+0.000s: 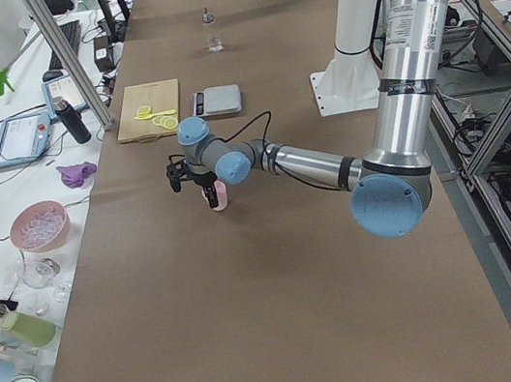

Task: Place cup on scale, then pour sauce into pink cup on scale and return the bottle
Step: 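Reach the left gripper down to the pink cup and grasp it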

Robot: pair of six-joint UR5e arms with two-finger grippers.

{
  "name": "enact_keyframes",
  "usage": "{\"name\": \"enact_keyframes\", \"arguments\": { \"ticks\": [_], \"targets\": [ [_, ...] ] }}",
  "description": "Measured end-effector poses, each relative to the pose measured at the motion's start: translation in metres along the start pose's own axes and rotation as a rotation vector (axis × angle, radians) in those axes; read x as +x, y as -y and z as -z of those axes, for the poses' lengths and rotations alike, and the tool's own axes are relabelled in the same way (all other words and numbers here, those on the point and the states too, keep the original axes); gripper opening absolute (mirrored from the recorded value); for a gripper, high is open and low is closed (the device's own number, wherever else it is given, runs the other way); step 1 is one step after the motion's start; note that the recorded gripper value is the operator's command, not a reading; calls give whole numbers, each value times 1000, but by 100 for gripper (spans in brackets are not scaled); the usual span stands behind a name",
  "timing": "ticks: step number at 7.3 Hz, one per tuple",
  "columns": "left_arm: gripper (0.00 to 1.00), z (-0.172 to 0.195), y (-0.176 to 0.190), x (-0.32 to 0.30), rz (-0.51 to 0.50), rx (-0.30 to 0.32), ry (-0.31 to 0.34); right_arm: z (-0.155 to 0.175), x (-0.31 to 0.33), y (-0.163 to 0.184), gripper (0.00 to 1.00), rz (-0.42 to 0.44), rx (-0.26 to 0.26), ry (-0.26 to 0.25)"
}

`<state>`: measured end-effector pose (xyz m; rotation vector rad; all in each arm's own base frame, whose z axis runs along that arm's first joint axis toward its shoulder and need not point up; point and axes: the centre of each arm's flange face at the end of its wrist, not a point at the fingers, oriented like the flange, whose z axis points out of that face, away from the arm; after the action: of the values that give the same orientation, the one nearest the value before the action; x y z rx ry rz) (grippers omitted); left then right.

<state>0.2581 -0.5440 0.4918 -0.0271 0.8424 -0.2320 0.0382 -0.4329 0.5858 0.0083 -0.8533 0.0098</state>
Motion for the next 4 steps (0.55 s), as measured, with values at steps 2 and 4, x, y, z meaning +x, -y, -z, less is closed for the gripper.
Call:
{"name": "enact_keyframes", "arguments": {
  "ticks": [2, 4],
  "targets": [
    [55, -4, -3, -2, -4, -7, 4, 0, 0, 0, 100, -1, -1, 1],
    [30, -9, -8, 2, -13, -17, 6, 0, 0, 0, 100, 0, 0, 0]
  ]
}}
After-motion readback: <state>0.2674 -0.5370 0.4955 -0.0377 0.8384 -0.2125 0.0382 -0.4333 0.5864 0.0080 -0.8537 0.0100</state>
